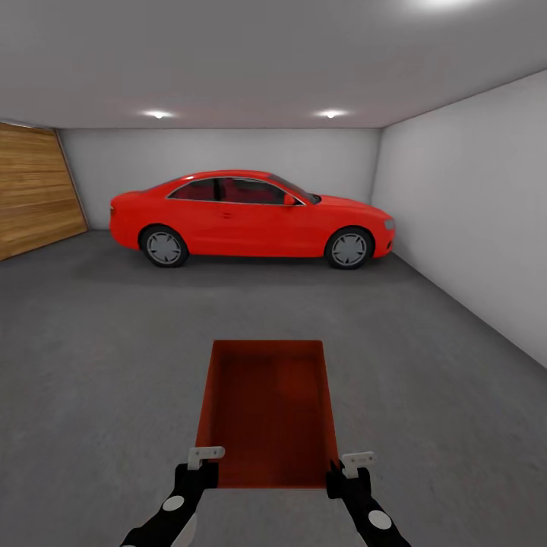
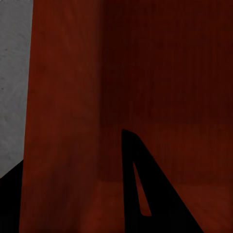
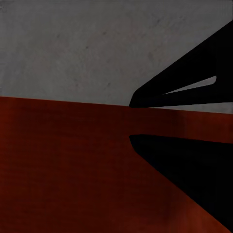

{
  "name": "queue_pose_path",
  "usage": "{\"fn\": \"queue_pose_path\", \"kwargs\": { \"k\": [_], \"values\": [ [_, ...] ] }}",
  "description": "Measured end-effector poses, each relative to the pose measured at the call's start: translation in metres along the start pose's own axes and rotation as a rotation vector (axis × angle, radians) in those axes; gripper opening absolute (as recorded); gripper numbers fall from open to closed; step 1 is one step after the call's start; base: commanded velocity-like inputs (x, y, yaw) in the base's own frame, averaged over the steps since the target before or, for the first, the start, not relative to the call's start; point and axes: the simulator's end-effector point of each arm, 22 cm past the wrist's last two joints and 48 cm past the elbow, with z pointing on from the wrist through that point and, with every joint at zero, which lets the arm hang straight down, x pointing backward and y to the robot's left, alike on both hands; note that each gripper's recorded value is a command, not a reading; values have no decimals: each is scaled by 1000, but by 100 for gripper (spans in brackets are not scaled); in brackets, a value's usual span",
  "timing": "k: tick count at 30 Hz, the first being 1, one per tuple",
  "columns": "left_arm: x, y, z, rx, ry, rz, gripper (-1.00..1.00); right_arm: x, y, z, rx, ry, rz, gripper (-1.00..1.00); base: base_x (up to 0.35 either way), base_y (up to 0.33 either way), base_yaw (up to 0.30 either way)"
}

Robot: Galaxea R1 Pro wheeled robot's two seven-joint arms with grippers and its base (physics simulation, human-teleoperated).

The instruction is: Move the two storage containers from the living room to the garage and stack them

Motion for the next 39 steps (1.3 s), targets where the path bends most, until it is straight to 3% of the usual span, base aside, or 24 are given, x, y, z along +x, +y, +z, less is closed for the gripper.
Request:
{"fn": "queue_pose_path", "kwargs": {
  "k": [15, 39],
  "values": [
    [0, 0, 0, 0, 0, 0, -100, 0, 0, 0, 0, 0, 0, -100, 18, 0, 0],
    [0, 0, 0, 0, -1, 1, -100, 0, 0, 0, 0, -1, 0, -100, 164, 0, 0]
  ]
}}
